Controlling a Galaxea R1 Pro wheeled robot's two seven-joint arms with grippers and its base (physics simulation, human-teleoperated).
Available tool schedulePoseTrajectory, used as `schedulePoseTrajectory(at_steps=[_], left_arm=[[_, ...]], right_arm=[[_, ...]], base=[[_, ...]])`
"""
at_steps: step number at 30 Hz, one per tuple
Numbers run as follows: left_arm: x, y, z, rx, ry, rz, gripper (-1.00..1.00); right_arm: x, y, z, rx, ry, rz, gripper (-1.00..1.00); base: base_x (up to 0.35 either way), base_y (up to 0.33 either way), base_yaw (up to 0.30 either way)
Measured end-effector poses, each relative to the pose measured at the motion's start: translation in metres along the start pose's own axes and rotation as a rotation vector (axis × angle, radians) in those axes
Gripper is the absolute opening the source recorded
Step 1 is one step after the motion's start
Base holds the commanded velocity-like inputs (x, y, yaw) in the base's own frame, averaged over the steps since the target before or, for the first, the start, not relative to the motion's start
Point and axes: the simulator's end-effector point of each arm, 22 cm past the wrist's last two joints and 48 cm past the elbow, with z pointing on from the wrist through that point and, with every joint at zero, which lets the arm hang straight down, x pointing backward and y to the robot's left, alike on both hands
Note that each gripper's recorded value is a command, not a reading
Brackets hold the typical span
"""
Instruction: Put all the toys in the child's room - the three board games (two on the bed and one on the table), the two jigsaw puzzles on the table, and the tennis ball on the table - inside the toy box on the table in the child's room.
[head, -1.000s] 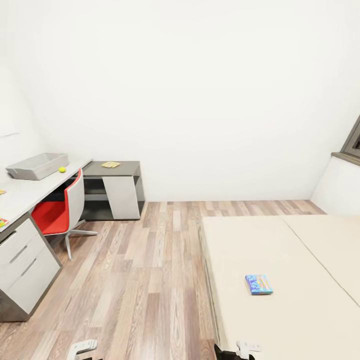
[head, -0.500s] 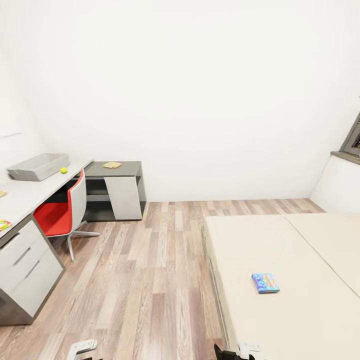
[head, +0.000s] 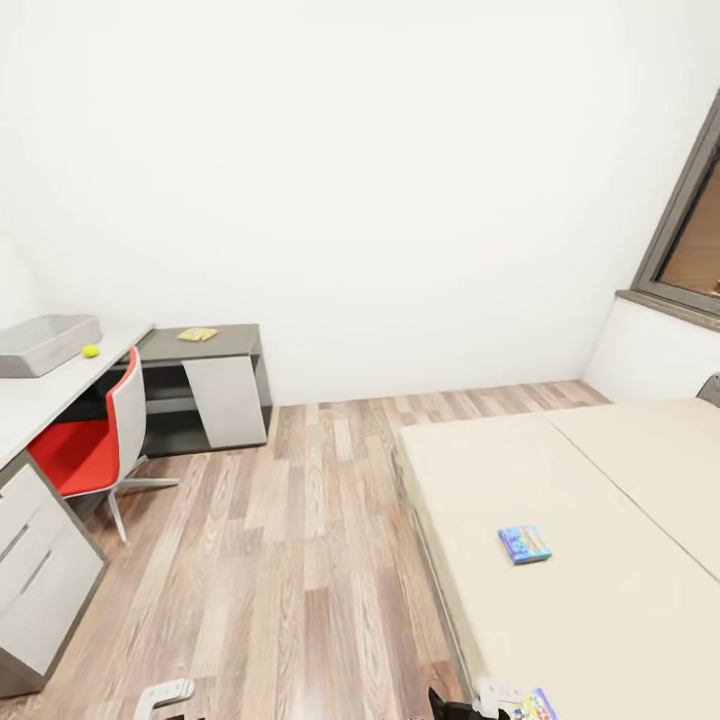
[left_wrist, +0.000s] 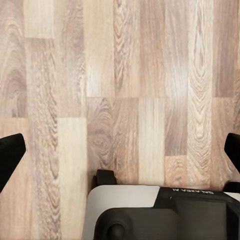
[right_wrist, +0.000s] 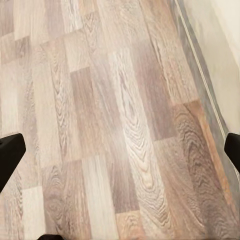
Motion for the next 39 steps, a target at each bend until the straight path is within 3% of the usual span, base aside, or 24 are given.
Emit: schedulePoseTrajectory(at_steps=[20,36,39], left_arm=[[0.005,0.001,0.002,-0.002,0.012,-0.001,1.00],[0.009,0.004,0.003,-0.007,0.022,-0.003,1.00],[0.022,0.014,0.002,-0.033,0.043,-0.002,1.00]], right_arm=[[0.006,-0.001,0.001,0.003,0.012,0.002,1.00],[0.011,-0.002,0.002,0.005,0.023,0.004,1.00],[0.012,-0.002,0.002,0.006,0.025,0.004,1.00]], base=[[0.000,0.272,-0.249],[0.000,0.024,-0.249],[0.000,0.000,-0.249]])
